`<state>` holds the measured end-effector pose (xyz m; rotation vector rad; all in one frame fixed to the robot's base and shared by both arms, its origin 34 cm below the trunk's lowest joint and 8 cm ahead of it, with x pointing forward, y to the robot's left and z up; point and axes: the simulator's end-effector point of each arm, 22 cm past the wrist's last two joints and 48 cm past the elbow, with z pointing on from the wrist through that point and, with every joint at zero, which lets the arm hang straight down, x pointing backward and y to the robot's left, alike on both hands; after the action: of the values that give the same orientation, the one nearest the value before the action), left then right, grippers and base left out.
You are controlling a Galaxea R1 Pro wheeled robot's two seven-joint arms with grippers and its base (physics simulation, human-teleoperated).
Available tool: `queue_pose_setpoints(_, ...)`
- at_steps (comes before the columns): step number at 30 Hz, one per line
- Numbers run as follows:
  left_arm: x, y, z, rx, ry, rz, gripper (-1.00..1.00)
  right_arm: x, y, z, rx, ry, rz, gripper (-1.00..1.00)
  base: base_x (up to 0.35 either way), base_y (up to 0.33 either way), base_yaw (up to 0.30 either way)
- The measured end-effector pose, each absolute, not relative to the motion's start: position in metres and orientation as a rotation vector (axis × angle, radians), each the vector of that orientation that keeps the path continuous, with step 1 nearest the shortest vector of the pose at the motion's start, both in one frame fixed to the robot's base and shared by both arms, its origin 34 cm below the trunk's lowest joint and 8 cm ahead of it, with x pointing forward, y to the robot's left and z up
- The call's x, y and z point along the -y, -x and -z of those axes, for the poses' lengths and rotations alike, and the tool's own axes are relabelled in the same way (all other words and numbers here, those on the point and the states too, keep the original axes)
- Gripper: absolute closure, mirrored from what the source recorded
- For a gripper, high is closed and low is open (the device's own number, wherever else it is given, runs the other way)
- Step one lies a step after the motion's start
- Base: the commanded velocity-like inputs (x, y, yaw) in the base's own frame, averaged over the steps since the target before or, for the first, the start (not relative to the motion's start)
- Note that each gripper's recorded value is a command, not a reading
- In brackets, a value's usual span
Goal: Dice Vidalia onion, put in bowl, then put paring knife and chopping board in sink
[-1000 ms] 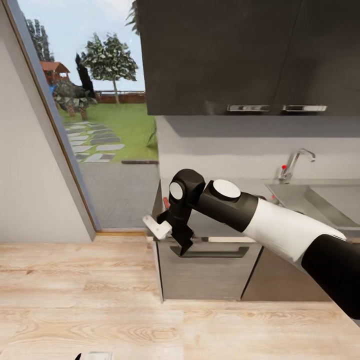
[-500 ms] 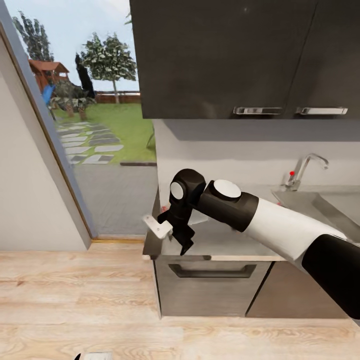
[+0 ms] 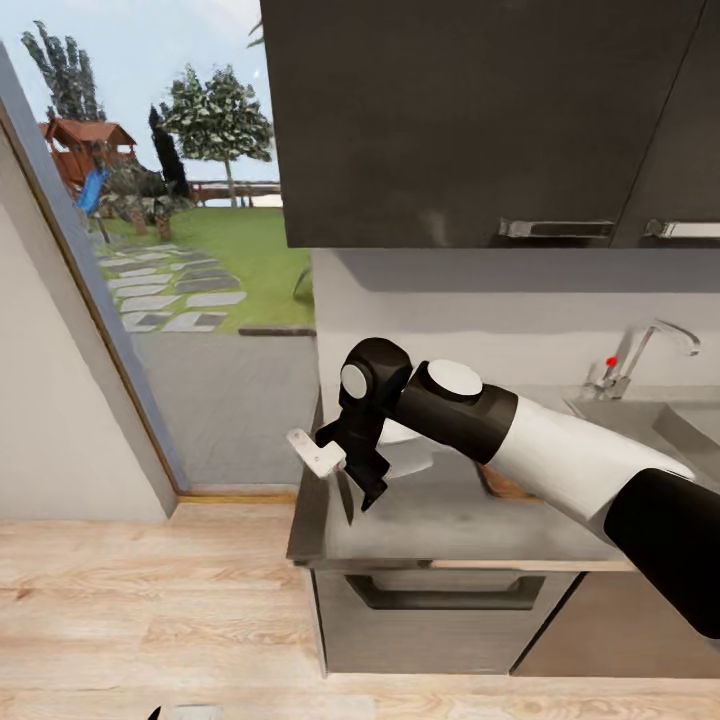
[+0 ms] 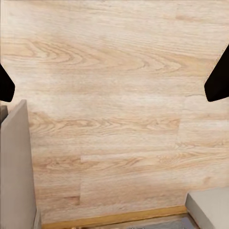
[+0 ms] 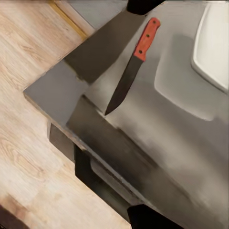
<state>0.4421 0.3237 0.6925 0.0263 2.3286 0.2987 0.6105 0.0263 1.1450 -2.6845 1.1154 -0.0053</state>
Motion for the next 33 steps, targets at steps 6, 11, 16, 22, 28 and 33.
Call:
queue_pose_setpoints(6, -0.324, -0.442, -0.692, -2.329, -0.026, -0.298, -1.00, -0.026, -0.610, -1.144, -1.116, 2.688, 0.007, -1.00, 0.279, 0.055, 0.000)
queue_pose_setpoints(11, -0.323, -0.442, -0.692, -2.330, -0.026, -0.298, -1.00, -0.025, -0.611, -1.143, -1.121, 2.689, 0.007, -1.00, 0.213, -0.008, 0.000)
queue_pose_setpoints(16, -0.323, -0.441, -0.691, -2.334, -0.027, -0.297, -1.00, -0.023, -0.612, -1.141, -1.127, 2.693, 0.008, -1.00, 0.129, -0.092, 0.000)
queue_pose_setpoints(22, -0.323, -0.440, -0.689, -2.347, -0.028, -0.299, -1.00, -0.015, -0.607, -1.122, -1.120, 2.768, 0.045, -1.00, 0.075, -0.061, 0.000)
queue_pose_setpoints(28, -0.323, -0.439, -0.689, -2.348, -0.029, -0.300, -1.00, -0.016, -0.606, -1.119, -1.109, 2.780, 0.054, -1.00, 0.018, -0.009, 0.000)
queue_pose_setpoints(33, -0.324, -0.439, -0.690, -2.347, -0.029, -0.301, -1.00, -0.018, -0.605, -1.119, -1.105, 2.782, 0.054, -1.00, 0.119, 0.062, 0.000)
